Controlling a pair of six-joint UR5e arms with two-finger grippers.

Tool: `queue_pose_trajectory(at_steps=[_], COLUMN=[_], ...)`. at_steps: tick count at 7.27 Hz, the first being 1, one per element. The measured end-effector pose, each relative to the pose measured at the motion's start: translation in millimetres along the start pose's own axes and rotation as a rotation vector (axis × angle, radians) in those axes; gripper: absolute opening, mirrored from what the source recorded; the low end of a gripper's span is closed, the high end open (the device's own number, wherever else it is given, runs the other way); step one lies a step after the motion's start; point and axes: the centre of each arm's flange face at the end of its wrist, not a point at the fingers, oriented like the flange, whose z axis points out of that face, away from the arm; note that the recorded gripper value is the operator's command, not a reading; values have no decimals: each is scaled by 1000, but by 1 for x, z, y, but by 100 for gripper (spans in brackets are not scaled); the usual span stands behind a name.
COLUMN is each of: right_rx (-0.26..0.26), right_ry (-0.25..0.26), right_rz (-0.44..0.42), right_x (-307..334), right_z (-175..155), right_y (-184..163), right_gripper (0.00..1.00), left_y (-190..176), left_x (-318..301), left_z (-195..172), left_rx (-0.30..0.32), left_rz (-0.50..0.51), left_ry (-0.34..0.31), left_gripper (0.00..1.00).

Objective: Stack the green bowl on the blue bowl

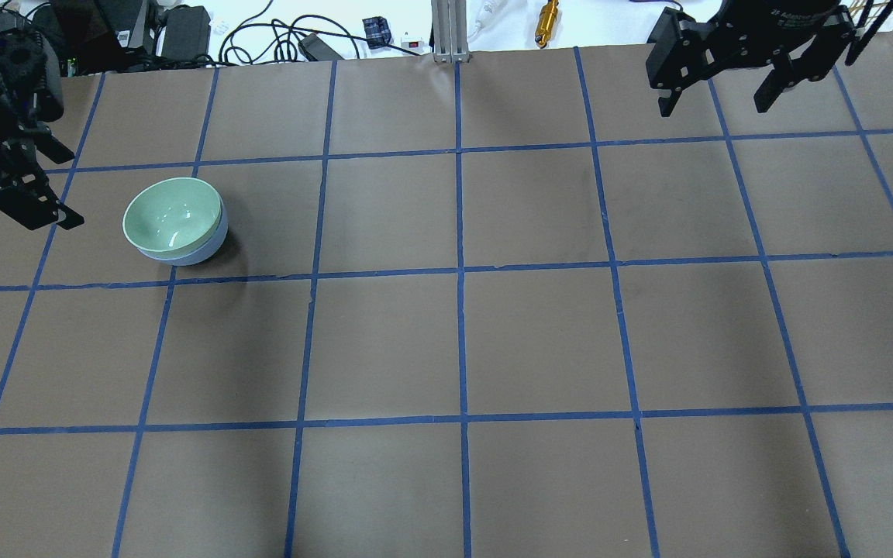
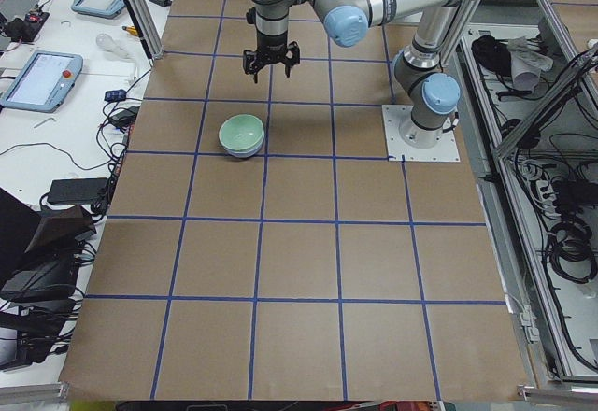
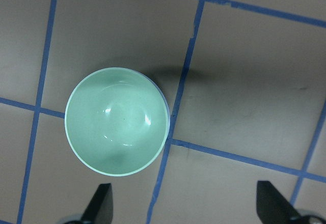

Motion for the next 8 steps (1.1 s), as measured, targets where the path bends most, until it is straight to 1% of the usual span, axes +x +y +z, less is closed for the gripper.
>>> queue_pose_trajectory(at_steps=[1, 2, 3, 4, 7, 8], right_rx=[1, 0, 0, 0, 0, -1], right_ry=[0, 0, 0, 0, -1, -1], right_rz=[0, 0, 0, 0, 0, 0], right_x=[0, 0, 0, 0, 0, 0], right_z=[0, 0, 0, 0, 0, 0], right_y=[0, 0, 0, 0, 0, 0], right_gripper=[100, 100, 100, 100, 100, 100], left_y=[-11, -31, -57, -84, -156, -174], left_x=[11, 20, 31, 45, 84, 95], left_z=[-13, -21, -26, -28, -17, -13], left_rx=[5, 7, 8, 7, 4, -4], left_rz=[-142, -322, -452, -530, -850, -939], left_ry=[6, 2, -3, -7, 4, -9], left_gripper=[100, 100, 100, 100, 100, 100])
